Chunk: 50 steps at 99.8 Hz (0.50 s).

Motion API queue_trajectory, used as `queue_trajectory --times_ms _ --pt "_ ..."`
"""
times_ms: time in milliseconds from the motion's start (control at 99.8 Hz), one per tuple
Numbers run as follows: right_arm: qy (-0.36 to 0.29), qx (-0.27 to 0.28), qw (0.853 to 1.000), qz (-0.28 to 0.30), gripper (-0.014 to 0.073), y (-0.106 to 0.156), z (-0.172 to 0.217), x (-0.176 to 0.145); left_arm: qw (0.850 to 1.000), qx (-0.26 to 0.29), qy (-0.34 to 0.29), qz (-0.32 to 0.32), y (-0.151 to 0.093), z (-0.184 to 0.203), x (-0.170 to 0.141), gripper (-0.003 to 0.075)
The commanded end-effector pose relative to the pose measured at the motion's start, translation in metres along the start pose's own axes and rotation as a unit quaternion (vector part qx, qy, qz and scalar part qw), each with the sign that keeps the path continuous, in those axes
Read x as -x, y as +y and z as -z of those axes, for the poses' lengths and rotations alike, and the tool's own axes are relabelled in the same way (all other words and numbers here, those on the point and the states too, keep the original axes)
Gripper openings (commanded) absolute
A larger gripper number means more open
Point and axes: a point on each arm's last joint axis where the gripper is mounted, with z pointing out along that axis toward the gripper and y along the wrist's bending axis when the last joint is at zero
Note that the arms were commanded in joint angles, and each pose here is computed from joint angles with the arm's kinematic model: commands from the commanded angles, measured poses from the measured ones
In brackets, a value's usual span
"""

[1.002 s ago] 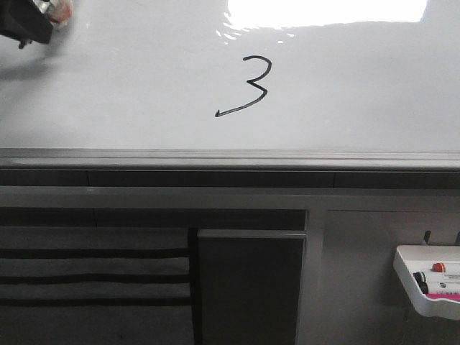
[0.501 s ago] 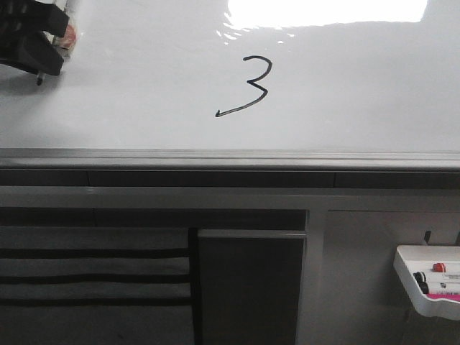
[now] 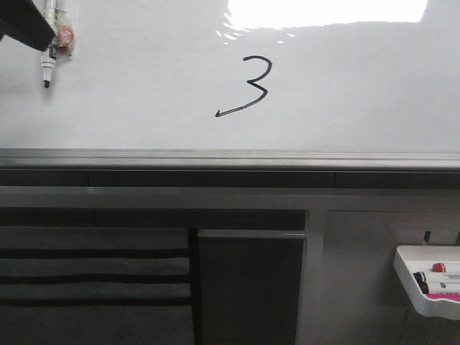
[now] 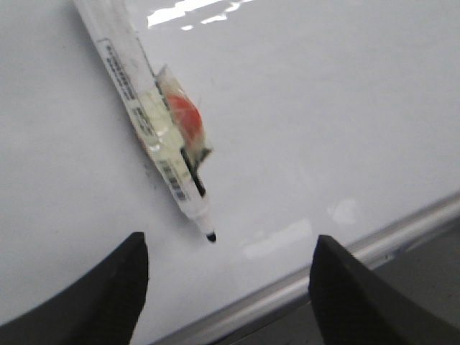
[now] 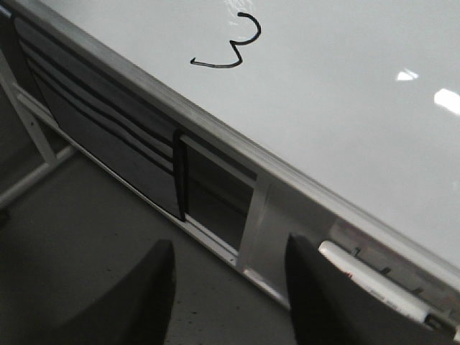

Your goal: Write number 3 on whiteboard

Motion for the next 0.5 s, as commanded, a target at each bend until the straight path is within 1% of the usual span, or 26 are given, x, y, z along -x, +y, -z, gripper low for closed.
queue_trajectory --times_ms 0,60,130,160,190,220,271,331,401,451,491 --pt "-0.03 -0.023 0.996 -0.079 0.0314 -0.005 0.002 0.01 0.999 0.019 -0.024 -0.031 -0.001 0.037 0.011 0.0456" --pt "-0.029 -0.053 0.989 -0.134 0.0314 -0.011 0.003 0.009 0.998 0.041 -0.016 -0.035 0.0 0.055 0.008 0.0454" --pt "-0.034 -0.092 0.982 -0.162 0.0312 -0.018 0.004 0.009 0.997 0.077 -0.011 -0.024 0.002 0.077 0.004 0.0418" --pt "-0.038 -0.109 0.98 -0.162 0.0312 -0.021 0.004 0.009 0.996 0.091 -0.011 -0.015 0.003 0.085 0.002 0.0395" --pt "-0.04 -0.125 0.979 -0.157 0.0312 -0.024 0.005 0.009 0.994 0.109 -0.01 -0.018 0.004 0.093 0.0 0.0373" --pt "-0.042 -0.144 0.978 -0.146 0.0313 -0.027 0.006 0.009 0.992 0.121 -0.016 -0.018 0.004 0.102 -0.001 0.0342" --pt "-0.045 -0.159 0.976 -0.144 0.0313 -0.03 0.007 0.009 0.991 0.132 -0.034 -0.01 0.002 0.114 -0.004 0.0299" --pt "-0.046 -0.165 0.976 -0.138 0.0312 -0.031 0.007 0.009 0.989 0.134 -0.068 0.008 -0.001 0.124 -0.008 0.0251" --pt "-0.052 -0.165 0.976 -0.136 0.0305 -0.031 0.008 0.01 0.985 0.136 -0.109 0.009 -0.007 0.133 -0.018 0.0193" --pt "-0.059 -0.163 0.976 -0.135 0.0265 -0.031 0.008 0.011 0.981 0.141 -0.137 0.005 -0.01 0.137 -0.026 0.0146" --pt "-0.068 -0.16 0.976 -0.133 0.0207 -0.031 0.008 0.012 0.978 0.143 -0.154 0.004 -0.013 0.139 -0.035 0.0116"
